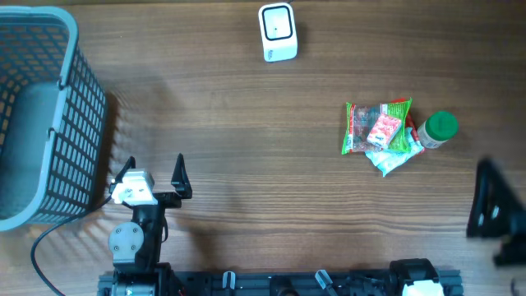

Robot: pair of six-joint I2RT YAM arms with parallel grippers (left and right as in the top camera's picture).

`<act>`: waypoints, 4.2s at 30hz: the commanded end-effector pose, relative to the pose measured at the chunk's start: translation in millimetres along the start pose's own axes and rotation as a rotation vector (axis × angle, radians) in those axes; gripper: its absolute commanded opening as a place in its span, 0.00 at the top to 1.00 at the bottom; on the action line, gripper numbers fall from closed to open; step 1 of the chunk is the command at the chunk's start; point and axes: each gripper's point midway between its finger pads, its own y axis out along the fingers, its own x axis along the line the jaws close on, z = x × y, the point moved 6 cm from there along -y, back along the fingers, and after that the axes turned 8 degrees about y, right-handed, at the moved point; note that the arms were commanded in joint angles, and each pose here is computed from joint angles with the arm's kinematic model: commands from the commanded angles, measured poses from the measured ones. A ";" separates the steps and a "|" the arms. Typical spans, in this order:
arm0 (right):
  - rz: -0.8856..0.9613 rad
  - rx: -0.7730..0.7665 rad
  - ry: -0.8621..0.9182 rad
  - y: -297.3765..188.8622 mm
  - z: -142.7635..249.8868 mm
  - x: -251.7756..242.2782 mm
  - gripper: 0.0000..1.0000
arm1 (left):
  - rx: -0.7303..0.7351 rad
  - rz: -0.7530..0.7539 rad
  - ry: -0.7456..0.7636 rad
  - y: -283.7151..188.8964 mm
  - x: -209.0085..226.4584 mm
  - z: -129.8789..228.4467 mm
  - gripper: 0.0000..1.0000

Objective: Scan the item barcode

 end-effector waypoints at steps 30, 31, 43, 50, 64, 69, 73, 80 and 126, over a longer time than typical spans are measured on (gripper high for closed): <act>-0.251 -0.572 -0.022 99.0 155.6 -25.7 0.01 | 0.002 0.001 0.019 -0.5 0.4 0.7 0.00; -0.256 -0.596 -0.021 103.7 159.7 -26.6 0.00 | 0.002 0.000 0.019 -0.5 0.5 0.7 0.00; -0.233 -0.421 0.085 162.6 248.0 -48.5 0.00 | 0.002 0.001 0.019 -0.5 0.4 0.7 0.00; -0.172 -0.165 0.087 178.6 293.0 -57.9 0.00 | 0.002 0.000 0.019 -0.5 0.5 0.7 0.00; -0.165 -0.173 -0.203 178.7 295.7 -56.2 0.00 | 0.002 0.001 0.019 -0.5 0.4 0.7 0.00; -0.163 -0.173 -0.197 178.8 295.7 -56.5 0.00 | 0.002 0.001 0.019 -0.5 0.4 0.7 0.00; -0.163 -0.173 -0.197 178.8 295.6 -56.5 0.00 | 0.002 0.001 0.019 -0.5 0.4 0.7 0.00; -0.163 -0.173 -0.197 178.8 295.6 -56.5 0.00 | 0.002 0.001 0.019 -0.5 0.4 0.7 0.00; -0.162 -0.172 -0.197 178.9 295.7 -56.6 0.00 | 0.002 0.001 0.019 -0.5 0.4 0.7 0.00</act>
